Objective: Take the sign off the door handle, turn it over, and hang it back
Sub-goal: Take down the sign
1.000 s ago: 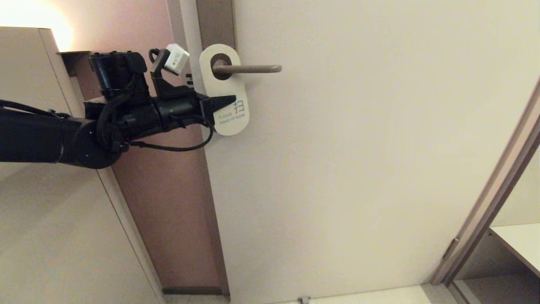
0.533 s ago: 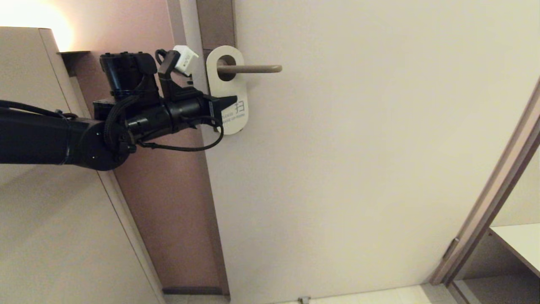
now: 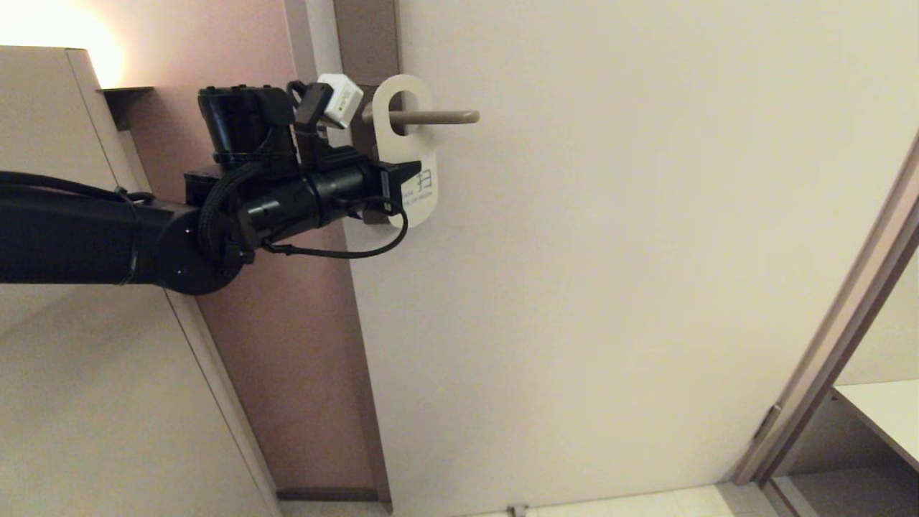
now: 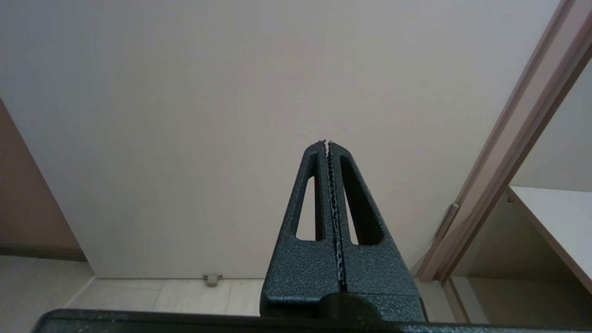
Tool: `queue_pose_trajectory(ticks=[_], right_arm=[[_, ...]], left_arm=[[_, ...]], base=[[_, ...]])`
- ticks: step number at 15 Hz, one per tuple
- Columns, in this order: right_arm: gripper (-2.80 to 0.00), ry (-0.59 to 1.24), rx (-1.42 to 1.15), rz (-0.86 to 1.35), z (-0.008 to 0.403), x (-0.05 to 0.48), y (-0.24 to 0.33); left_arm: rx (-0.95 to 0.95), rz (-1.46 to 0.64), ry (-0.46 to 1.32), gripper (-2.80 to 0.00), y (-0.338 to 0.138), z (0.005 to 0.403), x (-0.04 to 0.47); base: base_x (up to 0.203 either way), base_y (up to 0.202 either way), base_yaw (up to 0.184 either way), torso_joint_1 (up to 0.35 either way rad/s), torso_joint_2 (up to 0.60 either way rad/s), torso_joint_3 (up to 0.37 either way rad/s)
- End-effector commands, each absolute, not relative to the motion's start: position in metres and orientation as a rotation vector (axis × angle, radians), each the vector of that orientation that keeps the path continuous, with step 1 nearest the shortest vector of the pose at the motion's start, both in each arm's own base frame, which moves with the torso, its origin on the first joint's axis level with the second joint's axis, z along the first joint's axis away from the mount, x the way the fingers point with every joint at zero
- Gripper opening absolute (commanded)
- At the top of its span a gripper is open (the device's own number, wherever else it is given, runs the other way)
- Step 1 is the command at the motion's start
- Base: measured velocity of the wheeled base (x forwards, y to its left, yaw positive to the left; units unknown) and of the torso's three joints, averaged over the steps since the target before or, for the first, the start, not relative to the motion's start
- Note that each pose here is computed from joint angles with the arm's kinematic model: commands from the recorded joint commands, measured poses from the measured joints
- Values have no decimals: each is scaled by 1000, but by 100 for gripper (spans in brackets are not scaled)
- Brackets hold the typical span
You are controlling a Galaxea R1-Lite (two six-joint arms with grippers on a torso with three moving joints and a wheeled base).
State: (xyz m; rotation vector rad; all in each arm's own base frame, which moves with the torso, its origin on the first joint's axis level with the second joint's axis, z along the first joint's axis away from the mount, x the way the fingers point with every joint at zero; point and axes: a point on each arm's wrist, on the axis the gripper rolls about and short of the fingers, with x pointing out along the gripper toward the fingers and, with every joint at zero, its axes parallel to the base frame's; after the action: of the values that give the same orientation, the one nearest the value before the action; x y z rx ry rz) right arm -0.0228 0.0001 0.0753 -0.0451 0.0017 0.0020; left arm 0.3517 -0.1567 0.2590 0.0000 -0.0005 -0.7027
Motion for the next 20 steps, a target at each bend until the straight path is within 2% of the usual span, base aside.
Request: queue_pose_trajectory(ticks=[1,10,20], right_arm=[[-280,1,-45,3,75,-23,0],[-280,1,-44,2,75,-23,0],[-280,1,-45,3,75,-23,0]], left_arm=[[0,-699,4,-280,-160,255,355],[-1,-672,-4,-280,-194,247,368],[-2,-668,-22,-280,-211,239,392]], base=[[0,0,0,0,0,0],[0,0,0,0,0,0],[0,0,0,0,0,0]])
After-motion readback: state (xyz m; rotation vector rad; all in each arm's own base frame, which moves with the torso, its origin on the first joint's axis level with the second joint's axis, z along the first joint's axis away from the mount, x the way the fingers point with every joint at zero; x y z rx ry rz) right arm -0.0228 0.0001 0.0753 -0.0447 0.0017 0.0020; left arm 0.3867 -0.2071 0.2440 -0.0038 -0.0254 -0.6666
